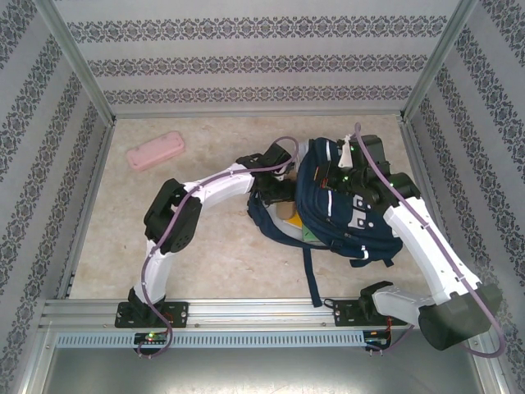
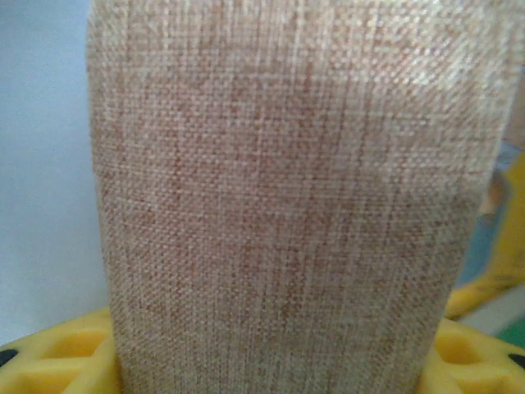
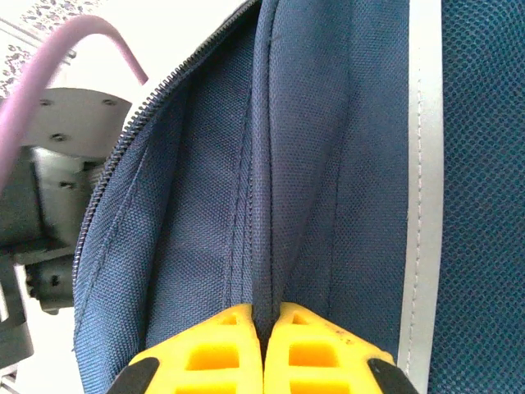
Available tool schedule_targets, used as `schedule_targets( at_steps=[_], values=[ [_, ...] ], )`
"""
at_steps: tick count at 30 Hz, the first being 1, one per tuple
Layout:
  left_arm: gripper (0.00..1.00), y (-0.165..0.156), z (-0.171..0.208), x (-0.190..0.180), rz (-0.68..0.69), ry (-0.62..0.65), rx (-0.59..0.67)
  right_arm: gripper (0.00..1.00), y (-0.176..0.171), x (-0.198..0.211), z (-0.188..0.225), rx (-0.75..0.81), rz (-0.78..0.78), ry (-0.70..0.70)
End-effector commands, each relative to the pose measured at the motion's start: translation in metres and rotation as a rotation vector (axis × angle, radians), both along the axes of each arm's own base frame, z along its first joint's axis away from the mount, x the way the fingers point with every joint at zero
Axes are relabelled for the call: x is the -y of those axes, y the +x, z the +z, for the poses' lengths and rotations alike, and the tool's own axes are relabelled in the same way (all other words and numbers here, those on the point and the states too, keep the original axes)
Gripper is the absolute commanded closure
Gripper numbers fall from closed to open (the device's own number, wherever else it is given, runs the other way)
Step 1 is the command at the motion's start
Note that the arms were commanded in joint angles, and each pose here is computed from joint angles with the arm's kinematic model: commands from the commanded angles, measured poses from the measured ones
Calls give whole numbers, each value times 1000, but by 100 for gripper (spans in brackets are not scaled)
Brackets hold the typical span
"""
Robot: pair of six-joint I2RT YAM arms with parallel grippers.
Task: Pack the student bag
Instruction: Place a glasses case in the student bag, then move the pencil case to the center of the table.
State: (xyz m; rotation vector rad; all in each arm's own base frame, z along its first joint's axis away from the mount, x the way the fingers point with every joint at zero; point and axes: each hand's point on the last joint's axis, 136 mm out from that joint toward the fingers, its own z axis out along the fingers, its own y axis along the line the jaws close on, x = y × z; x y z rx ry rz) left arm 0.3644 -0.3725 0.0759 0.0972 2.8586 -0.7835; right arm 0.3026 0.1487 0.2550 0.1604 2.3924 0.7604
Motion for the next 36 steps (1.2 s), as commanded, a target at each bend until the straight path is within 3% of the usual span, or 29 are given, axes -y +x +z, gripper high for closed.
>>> schedule_targets(
  at_steps=[1,7,9,11,13,16,20,23,25,28,36],
  values=[
    [68,5,3,-23,-1,135,40,100,-2,-9,42,146,37,85],
    [68,-3,-30,-58,9,347,-14,100,-3,-8,40,141,34,83],
    [66,-7,-33,-61,0,353,-23,100,-2,-9,40,139,38,86],
    [57,-10,-31,-54,-10,311,-18,100,-1,-10,38,134,35,88],
    [42,-11,-25,-51,-16,293,-11,100,0,-11,37,130,36,93],
    [30,-11,-2,-40,-35,231,22,100,1,-13,38,130,42,98],
    [21,-7,60,-30,-42,110,125,100,1,-15,37,129,45,97],
    [11,-4,102,-36,-26,66,203,100,0,-16,34,122,47,97],
    [10,0,118,-45,-3,44,228,100,0,-16,33,121,47,99],
    [11,11,128,-76,79,54,246,100,0,-17,34,123,51,100],
    [11,50,112,-207,395,115,297,100,0,-18,36,125,53,108]
  ],
)
